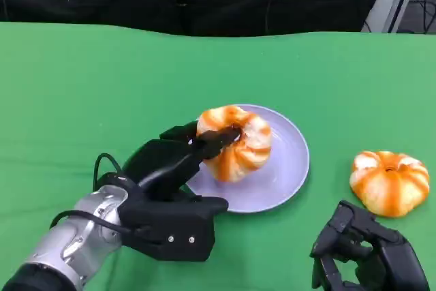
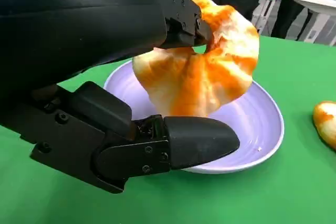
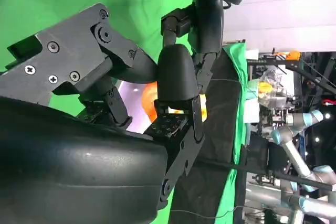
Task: Grasp the bread from the table and place it into the plate.
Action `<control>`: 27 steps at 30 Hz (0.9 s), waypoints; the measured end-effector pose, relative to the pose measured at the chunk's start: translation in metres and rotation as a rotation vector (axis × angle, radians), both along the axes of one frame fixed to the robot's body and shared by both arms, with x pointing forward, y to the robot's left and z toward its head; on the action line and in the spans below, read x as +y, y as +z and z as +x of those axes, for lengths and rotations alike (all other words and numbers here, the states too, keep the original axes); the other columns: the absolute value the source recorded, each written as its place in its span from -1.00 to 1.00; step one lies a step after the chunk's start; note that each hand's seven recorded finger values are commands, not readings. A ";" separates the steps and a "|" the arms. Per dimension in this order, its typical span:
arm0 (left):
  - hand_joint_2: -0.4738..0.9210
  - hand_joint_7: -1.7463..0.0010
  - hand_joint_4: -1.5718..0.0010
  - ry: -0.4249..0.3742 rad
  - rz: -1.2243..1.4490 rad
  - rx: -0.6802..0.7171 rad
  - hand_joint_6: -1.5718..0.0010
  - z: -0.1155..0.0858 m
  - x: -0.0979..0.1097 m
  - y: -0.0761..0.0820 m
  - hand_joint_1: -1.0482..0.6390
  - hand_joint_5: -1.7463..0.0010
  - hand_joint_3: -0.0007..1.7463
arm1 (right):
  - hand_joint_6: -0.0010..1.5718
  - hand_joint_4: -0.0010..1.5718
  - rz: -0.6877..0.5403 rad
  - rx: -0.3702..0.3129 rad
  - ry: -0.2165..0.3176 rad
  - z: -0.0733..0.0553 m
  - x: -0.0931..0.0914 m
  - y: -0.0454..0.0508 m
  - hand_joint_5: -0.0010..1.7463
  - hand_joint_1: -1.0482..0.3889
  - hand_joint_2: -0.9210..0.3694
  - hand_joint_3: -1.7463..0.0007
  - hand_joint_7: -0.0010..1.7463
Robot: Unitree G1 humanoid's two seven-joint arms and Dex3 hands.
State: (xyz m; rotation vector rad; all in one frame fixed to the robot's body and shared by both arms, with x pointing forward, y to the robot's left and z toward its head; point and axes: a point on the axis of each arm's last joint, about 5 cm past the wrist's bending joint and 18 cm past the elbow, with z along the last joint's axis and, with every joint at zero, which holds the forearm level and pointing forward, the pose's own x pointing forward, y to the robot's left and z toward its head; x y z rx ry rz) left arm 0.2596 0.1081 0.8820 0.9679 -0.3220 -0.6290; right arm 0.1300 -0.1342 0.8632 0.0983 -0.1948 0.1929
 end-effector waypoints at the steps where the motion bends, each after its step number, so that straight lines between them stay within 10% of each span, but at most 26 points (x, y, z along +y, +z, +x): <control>1: 1.00 0.93 1.00 0.001 -0.001 -0.001 0.71 0.000 0.000 0.000 -0.97 1.00 -0.15 | -0.06 0.01 0.000 0.000 0.000 0.000 0.000 0.0000 1.00 0.22 -0.49 -0.27 0.77; 19: 1.00 0.94 0.63 0.021 -0.044 0.014 -0.48 0.019 -0.010 0.024 -1.00 0.94 -0.25 | -0.05 0.02 -0.003 0.001 -0.006 0.000 0.000 0.0000 1.00 0.23 -0.52 -0.27 0.76; 27: 1.00 0.93 -0.15 0.026 -0.070 -0.061 -0.82 0.019 -0.011 0.025 -0.98 0.88 -0.24 | -0.05 0.02 -0.003 0.001 -0.005 0.000 0.000 0.0001 1.00 0.24 -0.53 -0.27 0.76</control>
